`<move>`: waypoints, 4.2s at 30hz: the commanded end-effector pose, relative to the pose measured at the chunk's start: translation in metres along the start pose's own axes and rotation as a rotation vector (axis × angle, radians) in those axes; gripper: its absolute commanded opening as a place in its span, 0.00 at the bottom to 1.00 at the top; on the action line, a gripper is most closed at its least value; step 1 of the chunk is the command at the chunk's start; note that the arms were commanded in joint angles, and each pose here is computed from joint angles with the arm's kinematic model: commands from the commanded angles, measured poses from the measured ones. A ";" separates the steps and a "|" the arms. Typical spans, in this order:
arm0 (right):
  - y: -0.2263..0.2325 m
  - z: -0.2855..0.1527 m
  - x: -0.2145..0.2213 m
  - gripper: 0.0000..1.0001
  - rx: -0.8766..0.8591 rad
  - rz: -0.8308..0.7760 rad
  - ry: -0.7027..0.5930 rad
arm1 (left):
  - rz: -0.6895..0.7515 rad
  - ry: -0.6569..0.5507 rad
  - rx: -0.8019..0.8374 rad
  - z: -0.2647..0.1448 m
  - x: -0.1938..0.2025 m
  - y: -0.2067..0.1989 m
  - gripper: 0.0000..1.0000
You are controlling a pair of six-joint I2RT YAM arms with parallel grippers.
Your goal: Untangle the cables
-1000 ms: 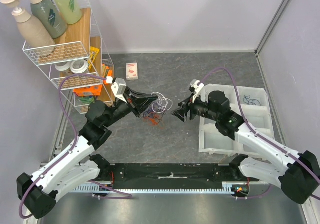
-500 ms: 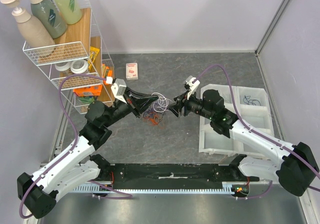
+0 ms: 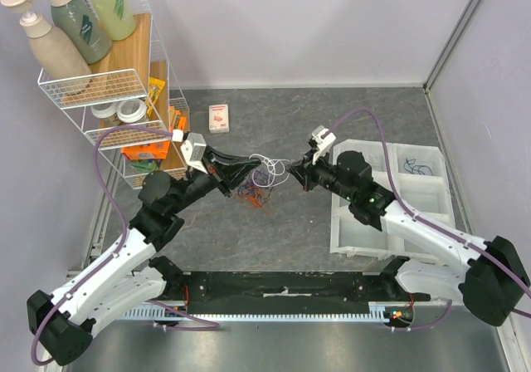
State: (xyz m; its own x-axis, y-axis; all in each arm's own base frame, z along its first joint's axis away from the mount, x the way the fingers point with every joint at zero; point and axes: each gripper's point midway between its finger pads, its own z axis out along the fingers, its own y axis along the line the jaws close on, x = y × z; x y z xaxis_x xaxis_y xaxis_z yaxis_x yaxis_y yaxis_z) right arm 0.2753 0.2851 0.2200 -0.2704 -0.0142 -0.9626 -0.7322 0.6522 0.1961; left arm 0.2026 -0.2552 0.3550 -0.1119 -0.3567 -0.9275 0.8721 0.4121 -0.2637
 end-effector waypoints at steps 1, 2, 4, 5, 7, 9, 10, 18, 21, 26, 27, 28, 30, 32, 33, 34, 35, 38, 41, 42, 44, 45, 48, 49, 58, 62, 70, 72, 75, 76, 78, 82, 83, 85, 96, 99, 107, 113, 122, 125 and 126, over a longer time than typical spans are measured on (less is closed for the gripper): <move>-0.013 -0.020 -0.015 0.00 0.102 0.016 -0.095 | 0.081 -0.104 -0.062 -0.009 -0.025 0.006 0.02; -0.017 -0.026 -0.015 0.00 0.128 0.029 -0.102 | 0.085 -0.116 -0.087 -0.011 -0.027 0.010 0.02; -0.024 -0.036 -0.012 0.00 0.176 0.045 -0.108 | 0.099 -0.144 -0.130 -0.017 -0.032 0.015 0.02; -0.026 -0.040 -0.012 0.00 0.192 0.046 -0.110 | 0.109 -0.158 -0.151 -0.020 -0.036 0.018 0.02; -0.032 -0.047 -0.011 0.00 0.237 0.055 -0.108 | 0.109 -0.169 -0.203 -0.024 -0.037 0.026 0.02; -0.040 -0.053 -0.007 0.00 0.285 0.054 -0.093 | 0.110 -0.174 -0.249 -0.027 -0.038 0.033 0.02; -0.045 -0.057 -0.005 0.00 0.313 0.054 -0.086 | 0.111 -0.179 -0.265 -0.028 -0.040 0.036 0.02; -0.096 -0.107 0.010 0.00 0.677 0.123 -0.063 | 0.115 -0.198 -0.381 -0.039 -0.043 0.054 0.02; -0.109 -0.134 0.011 0.00 0.792 0.132 -0.087 | 0.101 -0.215 -0.464 -0.047 -0.046 0.066 0.02; -0.119 -0.168 0.008 0.00 0.896 0.131 -0.121 | 0.078 -0.231 -0.592 -0.059 -0.047 0.085 0.02; -0.122 -0.177 0.007 0.00 0.927 0.134 -0.125 | 0.079 -0.234 -0.619 -0.062 -0.047 0.089 0.02; -0.125 -0.185 0.005 0.00 0.963 0.137 -0.134 | 0.077 -0.240 -0.647 -0.066 -0.048 0.093 0.02; -0.131 -0.205 0.002 0.00 1.046 0.144 -0.151 | 0.075 -0.240 -0.696 -0.071 -0.047 0.100 0.02; -0.136 -0.225 -0.003 0.00 1.120 0.145 -0.174 | 0.078 -0.245 -0.740 -0.078 -0.048 0.105 0.02; -0.137 -0.234 -0.006 0.00 1.146 0.148 -0.191 | 0.078 -0.248 -0.759 -0.080 -0.048 0.108 0.02; -0.139 -0.243 -0.009 0.00 1.173 0.146 -0.202 | 0.082 -0.247 -0.771 -0.082 -0.047 0.109 0.02; -0.139 -0.251 -0.013 0.00 1.190 0.152 -0.223 | 0.081 -0.255 -0.779 -0.084 -0.049 0.110 0.02; -0.138 -0.270 -0.022 0.00 1.217 0.157 -0.263 | 0.079 -0.256 -0.792 -0.085 -0.048 0.112 0.02; -0.137 -0.285 -0.028 0.00 1.240 0.166 -0.297 | 0.073 -0.260 -0.796 -0.086 -0.048 0.112 0.02; -0.137 -0.289 -0.029 0.00 1.246 0.169 -0.305 | 0.072 -0.259 -0.795 -0.086 -0.047 0.112 0.02; -0.135 -0.287 -0.030 0.00 1.221 0.174 -0.305 | 0.071 -0.253 -0.782 -0.083 -0.045 0.112 0.02; -0.133 -0.282 -0.032 0.00 1.188 0.172 -0.295 | 0.070 -0.251 -0.750 -0.079 -0.045 0.108 0.02; -0.117 -0.242 -0.039 0.00 0.992 0.109 -0.235 | 0.086 -0.192 -0.516 -0.046 -0.035 0.078 0.02; -0.106 -0.221 -0.043 0.00 0.882 0.088 -0.221 | 0.090 -0.170 -0.424 -0.033 -0.033 0.066 0.02; -0.016 -0.094 -0.016 0.00 0.217 -0.005 0.126 | -0.077 0.267 -0.143 0.028 0.053 0.043 0.02; -0.020 -0.099 -0.026 0.00 0.249 0.007 0.082 | -0.169 0.396 -0.086 0.038 0.083 0.039 0.02; -0.026 -0.157 -0.099 0.00 0.379 0.080 -0.190 | -0.269 0.499 0.021 0.045 0.101 0.024 0.31; -0.027 -0.173 -0.114 0.00 0.402 0.096 -0.238 | -0.253 0.494 0.008 0.044 0.097 0.025 0.52; -0.039 -0.195 -0.125 0.00 0.500 0.113 -0.279 | -0.217 0.463 -0.007 0.041 0.087 0.025 0.66; -0.044 -0.202 -0.128 0.00 0.537 0.123 -0.292 | -0.203 0.450 -0.012 0.040 0.083 0.025 0.68; -0.054 -0.216 -0.133 0.00 0.615 0.132 -0.314 | -0.177 0.423 -0.029 0.039 0.075 0.026 0.69; -0.074 -0.244 -0.144 0.00 0.785 0.148 -0.343 | -0.142 0.385 -0.070 0.035 0.067 0.031 0.71; -0.079 -0.250 -0.145 0.00 0.828 0.147 -0.341 | -0.137 0.375 -0.071 0.034 0.064 0.031 0.71; -0.088 -0.258 -0.146 0.00 0.905 0.140 -0.325 | -0.133 0.367 -0.068 0.034 0.063 0.030 0.71; -0.091 -0.281 -0.164 0.00 0.968 0.146 -0.374 | -0.127 0.355 -0.058 0.033 0.058 0.027 0.71; -0.087 -0.287 -0.177 0.00 0.952 0.145 -0.401 | -0.128 0.354 -0.052 0.033 0.058 0.026 0.71; -0.098 -0.275 -0.190 0.00 1.052 0.104 -0.362 | -0.132 0.354 -0.052 0.033 0.061 0.027 0.71; -0.102 -0.271 -0.221 0.00 1.125 0.076 -0.366 | -0.129 0.351 -0.052 0.033 0.060 0.026 0.71; -0.126 -0.270 -0.230 0.00 1.388 -0.013 -0.278 | -0.125 0.342 -0.041 0.032 0.055 0.022 0.71; -0.143 -0.272 -0.234 0.00 1.447 -0.006 -0.271 | -0.127 0.339 -0.033 0.032 0.054 0.021 0.71; -0.152 -0.269 -0.234 0.00 1.448 -0.001 -0.268 | -0.131 0.337 -0.030 0.031 0.053 0.020 0.71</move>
State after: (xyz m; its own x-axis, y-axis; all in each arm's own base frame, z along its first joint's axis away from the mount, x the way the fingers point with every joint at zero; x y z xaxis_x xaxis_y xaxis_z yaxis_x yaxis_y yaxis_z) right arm 0.2751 0.0105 0.4490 -0.0740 -0.0069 -0.9972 0.4742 0.8794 -0.0413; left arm 0.2326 -0.2934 0.2919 -0.4379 -0.0903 -0.8945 0.7901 0.4360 -0.4308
